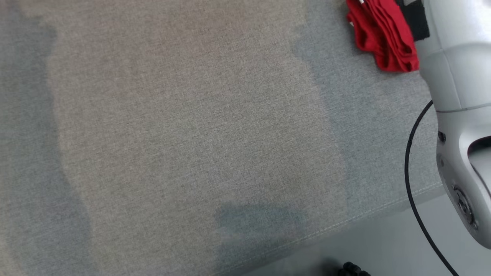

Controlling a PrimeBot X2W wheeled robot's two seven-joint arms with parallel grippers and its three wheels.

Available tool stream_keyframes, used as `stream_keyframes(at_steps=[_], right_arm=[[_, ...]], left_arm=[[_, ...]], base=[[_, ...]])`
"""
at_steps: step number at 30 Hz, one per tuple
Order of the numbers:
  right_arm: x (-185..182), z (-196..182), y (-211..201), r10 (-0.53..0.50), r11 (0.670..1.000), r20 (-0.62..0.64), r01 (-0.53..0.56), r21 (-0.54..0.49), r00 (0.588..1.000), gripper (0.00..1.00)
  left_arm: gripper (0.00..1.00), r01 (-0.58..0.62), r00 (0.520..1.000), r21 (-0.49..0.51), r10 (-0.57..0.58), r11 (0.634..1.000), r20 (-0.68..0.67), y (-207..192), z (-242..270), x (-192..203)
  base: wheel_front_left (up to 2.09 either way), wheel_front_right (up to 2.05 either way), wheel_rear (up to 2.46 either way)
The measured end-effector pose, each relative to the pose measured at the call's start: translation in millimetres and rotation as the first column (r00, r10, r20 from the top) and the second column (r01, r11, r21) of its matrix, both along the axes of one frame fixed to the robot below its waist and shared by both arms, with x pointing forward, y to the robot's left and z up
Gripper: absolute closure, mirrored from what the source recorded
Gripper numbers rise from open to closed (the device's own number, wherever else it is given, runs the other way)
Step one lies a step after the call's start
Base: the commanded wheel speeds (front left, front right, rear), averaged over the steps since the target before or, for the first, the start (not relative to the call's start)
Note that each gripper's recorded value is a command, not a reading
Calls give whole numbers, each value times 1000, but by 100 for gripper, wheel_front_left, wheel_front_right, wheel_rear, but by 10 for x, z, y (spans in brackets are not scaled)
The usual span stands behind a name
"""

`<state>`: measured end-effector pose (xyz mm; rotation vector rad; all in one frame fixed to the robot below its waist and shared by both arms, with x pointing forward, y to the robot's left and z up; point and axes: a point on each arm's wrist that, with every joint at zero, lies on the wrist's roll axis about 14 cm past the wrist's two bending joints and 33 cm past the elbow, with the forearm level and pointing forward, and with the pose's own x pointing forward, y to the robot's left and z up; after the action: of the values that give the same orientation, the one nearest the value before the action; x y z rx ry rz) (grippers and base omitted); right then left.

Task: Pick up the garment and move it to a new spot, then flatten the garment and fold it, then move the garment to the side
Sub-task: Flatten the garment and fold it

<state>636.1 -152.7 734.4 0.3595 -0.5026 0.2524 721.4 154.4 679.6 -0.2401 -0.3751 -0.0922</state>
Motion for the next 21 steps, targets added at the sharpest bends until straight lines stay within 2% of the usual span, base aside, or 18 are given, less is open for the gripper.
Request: stream_keyframes(at_steps=[4,8,11,16,21], right_arm=[[147,-526,22,11,1000,-93,-12,-3,996,100],[223,-885,-10,8,1000,-154,-7,7,988,100],[212,-973,39,23,1000,-164,-22,11,986,100],[92,-942,111,52,998,-144,-48,30,988,100],[-145,-1146,73,69,997,-168,-60,57,983,100]], left_arm=[[100,3,996,-19,-4,1000,-91,11,-535,169],[100,10,990,-39,-15,999,-143,9,-889,243],[100,13,991,-42,-18,999,-136,48,-917,240],[100,25,997,-67,-29,997,-66,143,-656,166],[100,66,995,-138,-76,988,-63,141,-722,-49]], base=[[0,0,0],[0,0,0],[0,0,0],[0,0,0],[0,0,0]])
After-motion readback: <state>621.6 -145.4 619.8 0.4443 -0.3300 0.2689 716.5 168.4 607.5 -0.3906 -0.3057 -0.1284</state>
